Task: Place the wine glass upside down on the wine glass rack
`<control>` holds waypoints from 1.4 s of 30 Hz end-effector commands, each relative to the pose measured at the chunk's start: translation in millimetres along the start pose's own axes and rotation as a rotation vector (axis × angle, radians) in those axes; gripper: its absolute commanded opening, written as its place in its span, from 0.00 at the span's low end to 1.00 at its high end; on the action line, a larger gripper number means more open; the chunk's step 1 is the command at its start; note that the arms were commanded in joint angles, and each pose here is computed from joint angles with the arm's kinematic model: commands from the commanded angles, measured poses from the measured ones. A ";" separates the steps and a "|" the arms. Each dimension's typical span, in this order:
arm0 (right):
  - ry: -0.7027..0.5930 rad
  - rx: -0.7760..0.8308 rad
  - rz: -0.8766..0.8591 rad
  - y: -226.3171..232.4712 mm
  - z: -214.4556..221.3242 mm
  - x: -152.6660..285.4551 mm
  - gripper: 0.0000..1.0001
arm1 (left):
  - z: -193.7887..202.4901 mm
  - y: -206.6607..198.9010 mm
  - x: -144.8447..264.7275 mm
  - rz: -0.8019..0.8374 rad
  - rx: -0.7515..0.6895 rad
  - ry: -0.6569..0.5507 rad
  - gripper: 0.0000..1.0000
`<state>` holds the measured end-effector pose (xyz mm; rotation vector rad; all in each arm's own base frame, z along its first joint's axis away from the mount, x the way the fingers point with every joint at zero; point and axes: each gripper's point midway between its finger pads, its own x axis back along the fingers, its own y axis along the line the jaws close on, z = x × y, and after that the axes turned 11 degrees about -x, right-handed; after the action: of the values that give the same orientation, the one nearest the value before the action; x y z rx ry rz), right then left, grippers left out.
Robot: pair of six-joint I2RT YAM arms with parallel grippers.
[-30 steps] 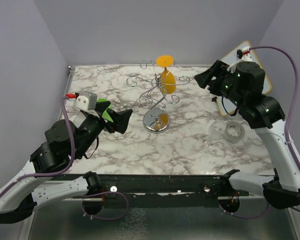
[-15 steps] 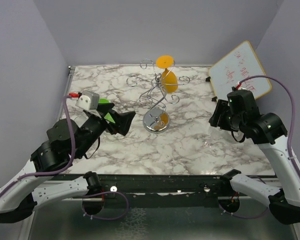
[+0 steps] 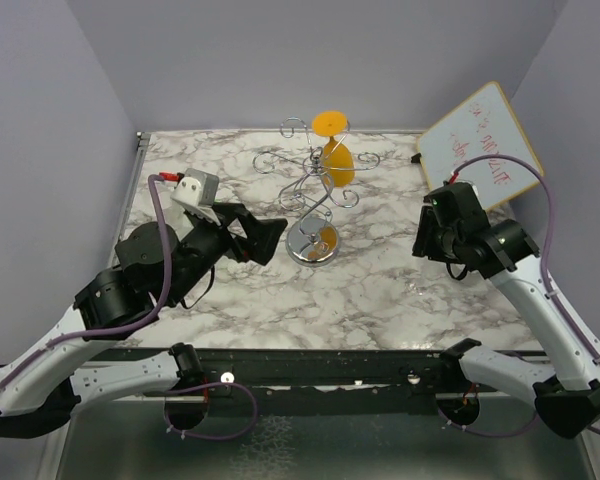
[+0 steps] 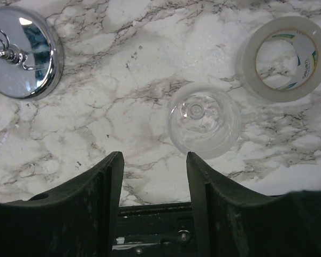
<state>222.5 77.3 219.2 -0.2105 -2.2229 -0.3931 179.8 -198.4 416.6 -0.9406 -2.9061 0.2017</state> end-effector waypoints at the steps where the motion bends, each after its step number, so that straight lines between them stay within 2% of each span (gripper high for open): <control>1: -0.083 0.004 0.020 2.3 -17.6 -8.8 0.55 | -10.5 -7.6 -2.3 0.021 0.030 -0.006 0.99; 9: -0.033 0.020 0.062 5.1 -5.7 -39.2 0.55 | -12.6 -25.1 -14.9 0.071 0.046 0.024 0.99; 13: -0.006 0.030 0.074 6.1 1.0 -50.7 0.51 | -10.5 -31.1 -19.5 0.088 0.050 0.039 0.99; 16: 0.014 0.037 0.054 10.7 5.2 -55.7 0.42 | -8.0 -35.1 -22.3 0.101 0.054 0.050 0.99; 25: -0.006 0.035 0.043 12.5 1.0 -54.3 0.03 | -12.0 -51.9 -25.0 0.170 0.098 0.053 0.99; 27: -0.021 0.021 0.026 14.7 -3.1 -49.4 0.01 | -13.6 -58.7 -26.1 0.197 0.117 0.056 0.99; 33: -0.154 -0.057 -0.064 22.5 -31.4 -18.1 0.01 | -16.2 -77.6 -35.7 0.246 0.218 0.070 0.99; 39: -0.420 -0.195 -0.204 23.0 -79.3 39.0 0.01 | -18.6 -97.2 -54.7 0.262 0.394 0.093 0.99; 42: -0.561 -0.256 -0.329 25.7 -100.5 75.4 0.01 | -27.4 -107.5 -64.6 0.283 0.480 0.070 0.99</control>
<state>249.9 76.4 268.2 -0.1529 -2.5263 -0.6318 177.5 -302.2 423.2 -1.1510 -2.5586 0.5550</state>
